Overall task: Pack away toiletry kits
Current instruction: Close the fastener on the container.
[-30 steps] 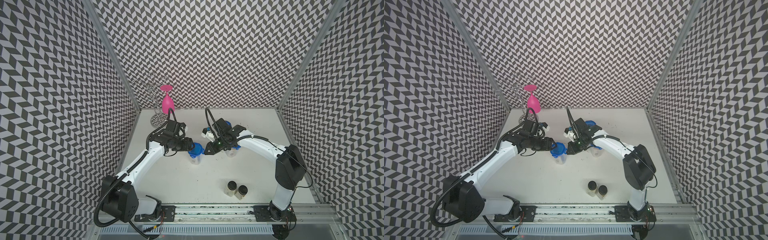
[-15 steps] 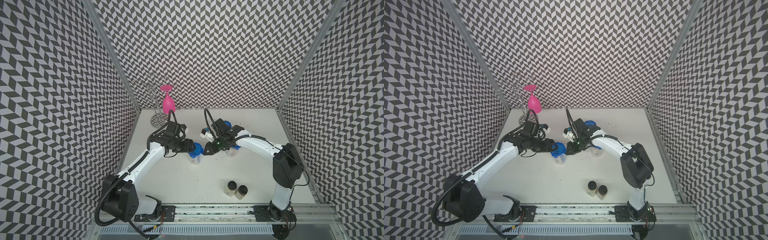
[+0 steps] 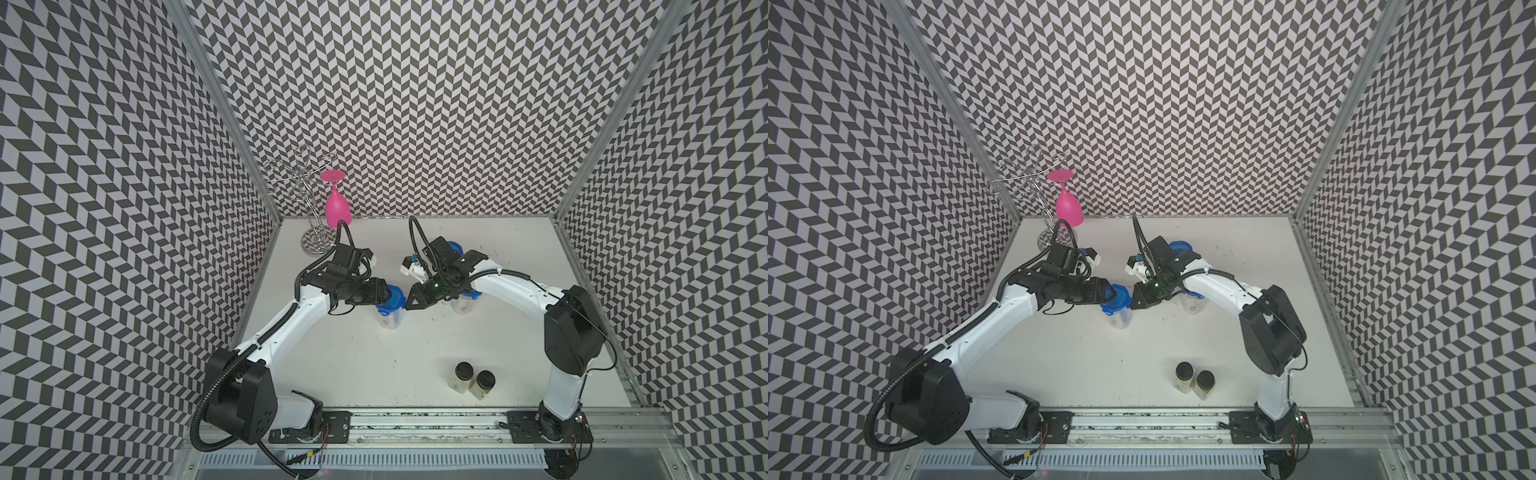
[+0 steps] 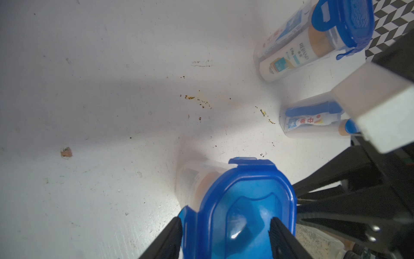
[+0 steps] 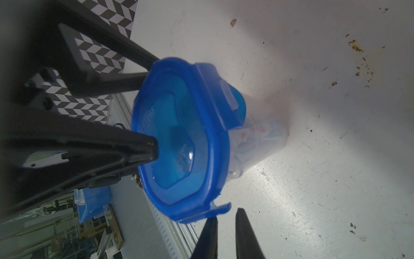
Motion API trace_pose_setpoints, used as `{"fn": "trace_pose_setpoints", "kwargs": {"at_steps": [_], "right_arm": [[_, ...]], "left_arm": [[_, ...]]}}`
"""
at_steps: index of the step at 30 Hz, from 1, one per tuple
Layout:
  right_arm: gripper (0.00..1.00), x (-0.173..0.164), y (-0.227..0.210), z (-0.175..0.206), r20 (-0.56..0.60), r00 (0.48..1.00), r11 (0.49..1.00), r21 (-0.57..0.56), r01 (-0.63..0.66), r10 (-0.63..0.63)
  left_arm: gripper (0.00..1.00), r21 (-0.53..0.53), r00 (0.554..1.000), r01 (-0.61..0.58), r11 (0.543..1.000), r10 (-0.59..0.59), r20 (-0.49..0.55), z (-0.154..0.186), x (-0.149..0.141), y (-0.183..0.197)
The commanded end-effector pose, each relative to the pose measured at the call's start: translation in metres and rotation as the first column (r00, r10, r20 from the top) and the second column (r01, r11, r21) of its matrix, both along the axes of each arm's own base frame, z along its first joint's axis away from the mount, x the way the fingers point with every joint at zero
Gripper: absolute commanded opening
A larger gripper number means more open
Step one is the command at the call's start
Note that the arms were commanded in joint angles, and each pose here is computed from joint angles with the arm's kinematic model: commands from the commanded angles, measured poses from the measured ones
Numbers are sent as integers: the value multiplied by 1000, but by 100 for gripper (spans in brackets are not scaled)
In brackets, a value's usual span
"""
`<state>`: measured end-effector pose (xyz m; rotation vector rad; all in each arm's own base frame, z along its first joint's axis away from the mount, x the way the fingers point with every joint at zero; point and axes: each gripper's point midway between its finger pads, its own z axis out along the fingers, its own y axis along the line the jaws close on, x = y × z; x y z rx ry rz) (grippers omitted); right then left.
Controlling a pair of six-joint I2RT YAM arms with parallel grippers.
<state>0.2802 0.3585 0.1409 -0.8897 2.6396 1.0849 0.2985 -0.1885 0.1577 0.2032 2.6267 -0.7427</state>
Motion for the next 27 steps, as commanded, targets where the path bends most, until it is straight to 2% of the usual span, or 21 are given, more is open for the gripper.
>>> {"fn": "trace_pose_setpoints", "kwargs": {"at_steps": [1, 12, 18, 21, 27], "right_arm": [[16, 23, 23, 16, 93, 996, 994, 105, -5, -5], [16, 23, 28, 19, 80, 997, 990, 141, -11, 0], [16, 24, 23, 21, 90, 996, 992, 127, -1, -11], [17, 26, 12, 20, 98, 995, 995, 97, 20, -30], [24, 33, -13, 24, 134, 987, 995, 63, 80, -88]], "left_arm": [[64, -83, 996, 67, 994, -72, -61, -5, -17, -23], [62, -148, 994, 56, 987, -69, -81, -4, -20, -31], [62, -82, 996, 32, 996, -39, -75, -5, -15, -21], [72, -48, 998, 5, 999, -8, -61, 0, -9, -13], [91, -29, 1000, 27, 999, -27, -6, 16, -1, -7]]}}
